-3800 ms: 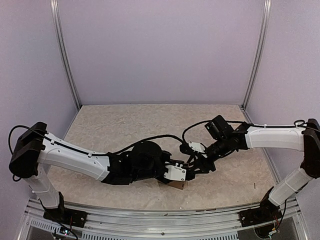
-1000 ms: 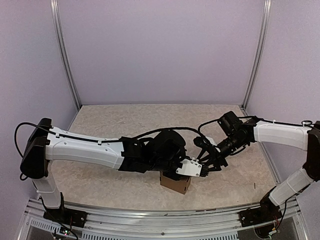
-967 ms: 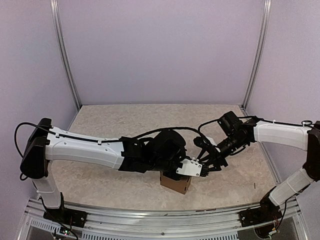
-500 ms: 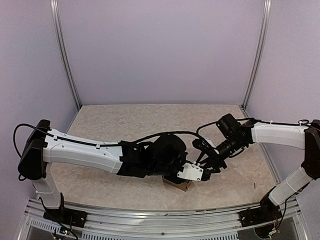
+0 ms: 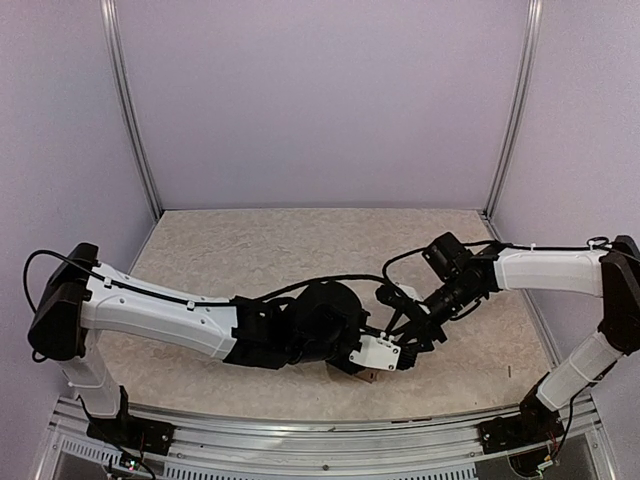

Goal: Fold the paper box

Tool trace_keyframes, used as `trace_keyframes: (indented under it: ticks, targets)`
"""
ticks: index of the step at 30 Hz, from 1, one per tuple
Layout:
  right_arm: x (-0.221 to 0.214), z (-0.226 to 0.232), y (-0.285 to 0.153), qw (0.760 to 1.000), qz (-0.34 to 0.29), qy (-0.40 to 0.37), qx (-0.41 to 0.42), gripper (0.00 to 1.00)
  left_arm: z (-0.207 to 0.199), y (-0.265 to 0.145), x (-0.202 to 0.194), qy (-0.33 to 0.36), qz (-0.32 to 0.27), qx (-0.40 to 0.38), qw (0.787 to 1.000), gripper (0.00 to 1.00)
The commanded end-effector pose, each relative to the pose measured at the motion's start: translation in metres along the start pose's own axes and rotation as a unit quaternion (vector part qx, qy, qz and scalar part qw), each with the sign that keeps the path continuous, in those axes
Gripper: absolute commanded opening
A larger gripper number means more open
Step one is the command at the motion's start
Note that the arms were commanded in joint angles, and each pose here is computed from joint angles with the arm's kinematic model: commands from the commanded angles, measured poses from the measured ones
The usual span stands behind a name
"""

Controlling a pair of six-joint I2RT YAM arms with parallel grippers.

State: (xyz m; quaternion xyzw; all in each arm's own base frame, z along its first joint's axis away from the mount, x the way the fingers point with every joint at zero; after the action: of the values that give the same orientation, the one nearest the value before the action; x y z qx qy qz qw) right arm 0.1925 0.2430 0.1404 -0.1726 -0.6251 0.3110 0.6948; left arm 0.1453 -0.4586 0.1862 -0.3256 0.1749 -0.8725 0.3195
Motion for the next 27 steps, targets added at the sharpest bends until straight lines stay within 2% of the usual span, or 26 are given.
trace_keyframes:
  ticks: [1,19,27]
  targets:
    - [0.000,-0.004,0.006,1.000,0.003,0.011,-0.001,0.56,-0.044,0.020,-0.039,0.039,0.058,-0.066,0.995,0.00]
    - [0.001,-0.015,0.011,0.999,0.002,0.034,-0.006,0.54,-0.062,0.029,-0.058,0.053,0.066,-0.098,0.992,0.00]
    - [0.012,-0.016,0.012,0.998,-0.022,0.051,0.016,0.56,-0.059,0.033,-0.059,0.047,0.068,-0.096,0.992,0.00]
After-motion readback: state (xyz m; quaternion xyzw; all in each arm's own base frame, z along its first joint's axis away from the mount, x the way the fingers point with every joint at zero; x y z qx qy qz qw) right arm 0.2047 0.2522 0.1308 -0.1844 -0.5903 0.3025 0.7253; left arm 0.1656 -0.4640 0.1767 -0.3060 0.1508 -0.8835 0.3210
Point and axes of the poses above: each gripper's point midway between its finger pads, its own y axis out along the fingers, its own z axis along the line the jaws close on, x = y × z, the point moved 5 cm from there along -y, back along the fingers, and after that the axes turned 7 degrees about -y, right-handed, at the moved point
